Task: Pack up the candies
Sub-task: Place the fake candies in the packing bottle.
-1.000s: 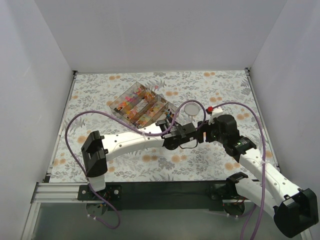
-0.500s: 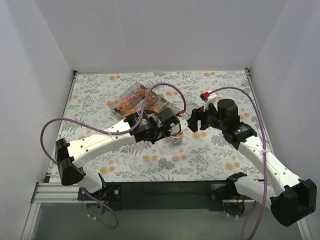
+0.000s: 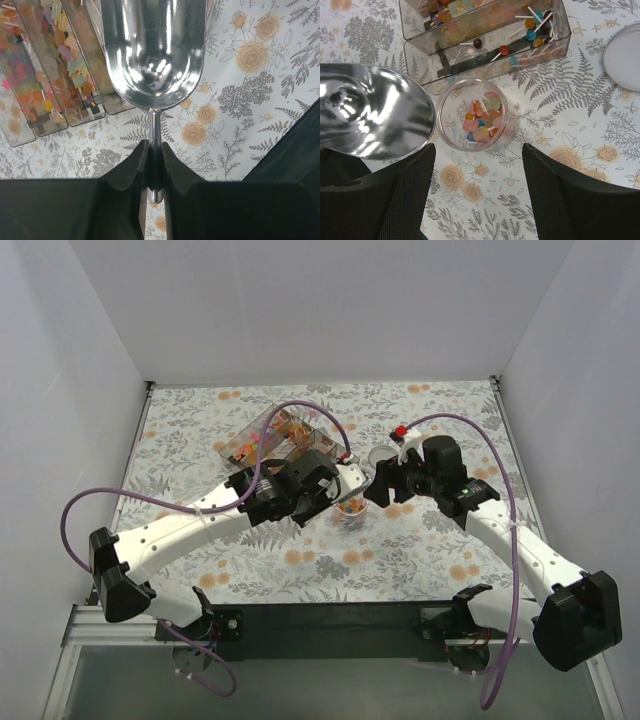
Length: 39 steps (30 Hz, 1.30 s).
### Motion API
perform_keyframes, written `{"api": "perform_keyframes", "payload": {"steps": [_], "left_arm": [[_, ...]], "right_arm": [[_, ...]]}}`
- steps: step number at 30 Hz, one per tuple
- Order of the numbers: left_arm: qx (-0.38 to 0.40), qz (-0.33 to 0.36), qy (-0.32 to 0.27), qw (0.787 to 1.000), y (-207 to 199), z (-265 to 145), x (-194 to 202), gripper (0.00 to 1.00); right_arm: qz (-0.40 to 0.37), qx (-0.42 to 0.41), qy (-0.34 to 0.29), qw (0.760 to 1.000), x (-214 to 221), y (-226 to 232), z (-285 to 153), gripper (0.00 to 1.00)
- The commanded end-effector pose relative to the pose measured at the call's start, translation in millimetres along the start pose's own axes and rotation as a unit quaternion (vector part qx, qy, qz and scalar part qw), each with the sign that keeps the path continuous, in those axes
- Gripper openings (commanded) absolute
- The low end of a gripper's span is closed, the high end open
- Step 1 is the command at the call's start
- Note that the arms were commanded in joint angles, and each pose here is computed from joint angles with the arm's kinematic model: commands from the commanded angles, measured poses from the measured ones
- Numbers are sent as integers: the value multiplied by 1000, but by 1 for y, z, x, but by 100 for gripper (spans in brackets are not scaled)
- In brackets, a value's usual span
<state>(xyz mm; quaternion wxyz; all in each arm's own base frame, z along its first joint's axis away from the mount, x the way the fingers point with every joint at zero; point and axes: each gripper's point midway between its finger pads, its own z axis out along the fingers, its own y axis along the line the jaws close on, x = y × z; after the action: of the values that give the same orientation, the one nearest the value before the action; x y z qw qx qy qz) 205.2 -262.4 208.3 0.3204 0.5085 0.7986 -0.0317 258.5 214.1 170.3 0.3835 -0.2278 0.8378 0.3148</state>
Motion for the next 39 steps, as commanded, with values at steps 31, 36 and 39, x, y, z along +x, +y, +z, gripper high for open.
{"api": "perform_keyframes", "payload": {"steps": [31, 36, 39], "left_arm": [[46, -35, -109, 992, -5, -11, -23, 0], [51, -47, -131, 989, -6, -9, -27, 0], [47, -61, -150, 986, 0, -9, -32, 0]], "right_arm": [[41, -44, 36, 998, -5, 8, 22, 75], [50, -45, 52, 996, 2, 6, 27, 75], [53, -43, 64, 996, 7, 4, 30, 74]]}}
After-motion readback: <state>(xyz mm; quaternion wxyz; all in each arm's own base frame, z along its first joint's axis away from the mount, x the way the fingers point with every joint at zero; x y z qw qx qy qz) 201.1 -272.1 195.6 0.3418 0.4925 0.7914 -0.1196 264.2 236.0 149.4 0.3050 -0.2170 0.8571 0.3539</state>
